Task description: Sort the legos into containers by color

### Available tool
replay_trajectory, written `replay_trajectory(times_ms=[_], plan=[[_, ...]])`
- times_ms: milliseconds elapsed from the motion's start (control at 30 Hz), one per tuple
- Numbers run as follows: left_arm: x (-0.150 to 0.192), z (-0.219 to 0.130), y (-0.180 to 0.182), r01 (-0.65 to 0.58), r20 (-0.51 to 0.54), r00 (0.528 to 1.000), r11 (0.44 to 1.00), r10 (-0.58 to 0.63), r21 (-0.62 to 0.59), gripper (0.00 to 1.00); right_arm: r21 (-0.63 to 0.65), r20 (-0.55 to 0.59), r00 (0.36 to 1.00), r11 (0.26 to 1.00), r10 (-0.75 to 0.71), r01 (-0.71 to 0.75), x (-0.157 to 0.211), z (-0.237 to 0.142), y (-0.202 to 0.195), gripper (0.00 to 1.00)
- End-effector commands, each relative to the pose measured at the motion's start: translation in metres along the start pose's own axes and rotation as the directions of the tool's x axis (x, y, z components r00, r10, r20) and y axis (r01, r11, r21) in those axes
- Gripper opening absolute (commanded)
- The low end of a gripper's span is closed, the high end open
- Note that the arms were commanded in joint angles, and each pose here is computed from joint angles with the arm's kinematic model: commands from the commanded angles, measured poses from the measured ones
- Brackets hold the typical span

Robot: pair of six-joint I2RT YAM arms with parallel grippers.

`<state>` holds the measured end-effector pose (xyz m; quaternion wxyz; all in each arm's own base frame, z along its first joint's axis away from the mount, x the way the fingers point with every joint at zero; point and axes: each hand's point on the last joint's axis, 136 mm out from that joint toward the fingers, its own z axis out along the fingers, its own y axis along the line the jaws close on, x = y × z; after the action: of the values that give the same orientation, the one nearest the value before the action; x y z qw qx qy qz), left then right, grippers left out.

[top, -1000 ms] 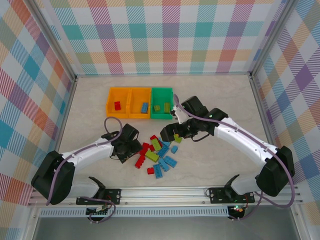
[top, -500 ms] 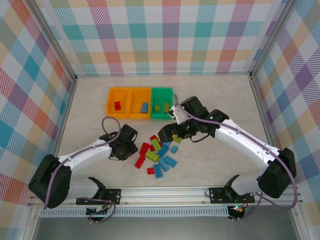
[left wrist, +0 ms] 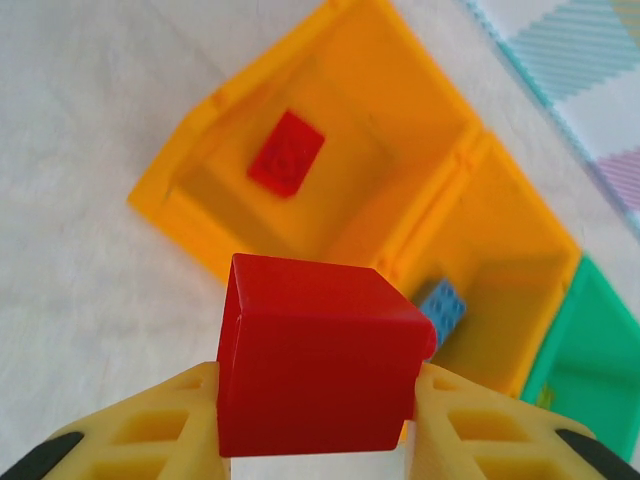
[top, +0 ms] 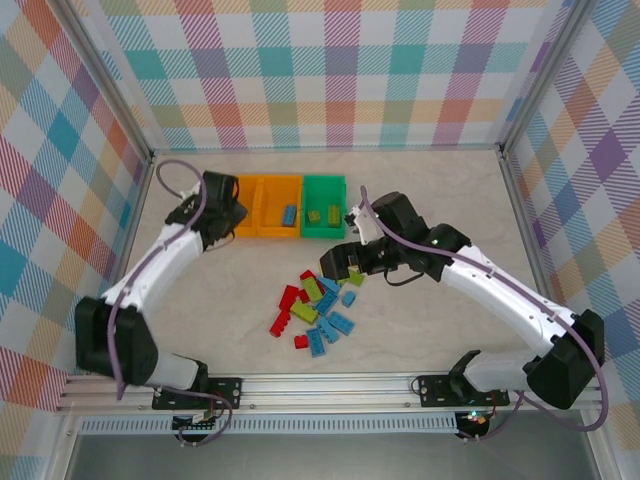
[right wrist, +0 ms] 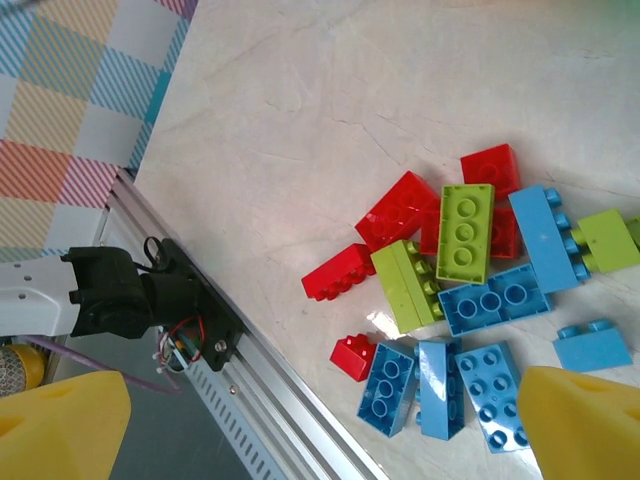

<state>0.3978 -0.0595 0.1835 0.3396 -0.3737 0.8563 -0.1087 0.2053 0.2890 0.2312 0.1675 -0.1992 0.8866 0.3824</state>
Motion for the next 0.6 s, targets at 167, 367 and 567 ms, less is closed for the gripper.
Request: replay_trajectory(times_ms=[167, 367, 567], plan=[[-0.031, 0.085, -0.037, 0.022, -0.068, 0.997, 0.999, -0.024, -0.025, 0.44, 0.016, 0.06, 0.997, 0.999, 0.04, -0.041, 0.006, -0.022, 0.003, 1.0], [-0.027, 0.117, -0.032, 0.029, -0.075, 0.997, 0.997, -0.035, -0.077, 0.53, 0.022, 0.085, 0.995, 0.998, 0.049, -0.051, 0.012, -0.031, 0.001, 1.0], [-0.027, 0.11, -0.026, 0.019, -0.069, 0.997, 0.997, -0.025, -0.081, 0.68, 0.033, 0.105, 0.994, 0.999, 0.039, -0.043, 0.01, -0.033, 0.0, 1.0]])
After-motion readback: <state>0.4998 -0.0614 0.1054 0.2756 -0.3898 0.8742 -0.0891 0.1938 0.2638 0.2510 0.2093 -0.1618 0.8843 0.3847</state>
